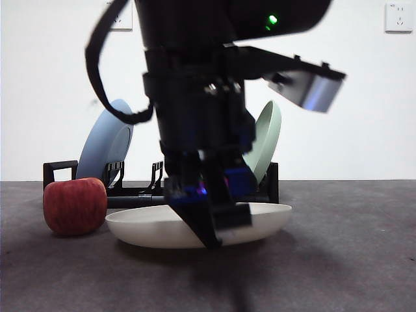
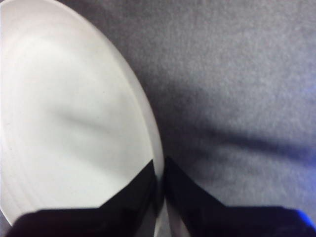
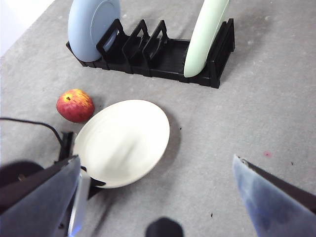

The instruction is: Take the yellow plate from the plate rack,put the plate on the table,take the apple from the table,put the apple in the plate

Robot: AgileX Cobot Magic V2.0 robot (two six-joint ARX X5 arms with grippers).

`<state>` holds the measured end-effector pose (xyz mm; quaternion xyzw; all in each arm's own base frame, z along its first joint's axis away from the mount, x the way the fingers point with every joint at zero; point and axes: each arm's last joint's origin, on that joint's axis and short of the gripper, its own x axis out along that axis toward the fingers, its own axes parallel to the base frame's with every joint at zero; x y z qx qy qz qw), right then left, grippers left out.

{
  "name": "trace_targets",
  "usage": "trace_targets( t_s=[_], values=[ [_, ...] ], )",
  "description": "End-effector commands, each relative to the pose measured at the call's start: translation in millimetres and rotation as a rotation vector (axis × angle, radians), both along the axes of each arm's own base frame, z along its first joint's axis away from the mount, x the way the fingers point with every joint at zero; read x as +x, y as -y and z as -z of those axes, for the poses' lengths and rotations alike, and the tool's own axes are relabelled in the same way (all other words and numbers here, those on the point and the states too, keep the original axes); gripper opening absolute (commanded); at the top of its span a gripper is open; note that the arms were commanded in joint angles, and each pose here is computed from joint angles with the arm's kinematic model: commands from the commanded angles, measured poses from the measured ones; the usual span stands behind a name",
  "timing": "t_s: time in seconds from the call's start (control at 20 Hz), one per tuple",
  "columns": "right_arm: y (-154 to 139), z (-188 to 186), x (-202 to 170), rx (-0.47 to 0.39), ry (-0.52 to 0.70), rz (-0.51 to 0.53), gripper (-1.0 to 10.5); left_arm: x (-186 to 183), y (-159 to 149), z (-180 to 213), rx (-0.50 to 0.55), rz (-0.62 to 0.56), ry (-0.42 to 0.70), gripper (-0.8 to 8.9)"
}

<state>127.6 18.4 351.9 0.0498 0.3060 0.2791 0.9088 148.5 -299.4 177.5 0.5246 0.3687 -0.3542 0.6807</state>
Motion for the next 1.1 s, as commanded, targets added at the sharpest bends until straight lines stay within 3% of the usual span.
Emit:
trace_targets(
  t_s=[0.05, 0.35, 0.55, 0.8, 0.95, 1.1],
  values=[
    [0, -2, 0, 0.001, 0.011, -0.004, 5.6, -3, 5, 13, 0.013, -0.021, 0.002, -0.06],
    [0, -2, 0, 0.0, 0.012, -0.004, 5.6, -4, 6, 29, 0.023, -0.1, -0.064, 0.05],
    [0, -2, 0, 0.001, 0.012, -0.004, 5.6, -6, 5, 27, -0.001, -0.105, -0.121, 1.96],
    [0, -1, 0, 0.001, 0.01, -0.004, 5.6, -9, 0, 14, -0.02, -0.138, -0.141, 1.95],
    [0, -2, 0, 0.001, 0.011, -0.004, 5.6, -13, -12, -25, -0.137, -0.19, -0.115, 1.95],
    [0, -1, 2, 0.003, 0.009, -0.007, 5.6, -20, -41, -87, -0.379, -0.258, -0.059, 1.94]
  ],
)
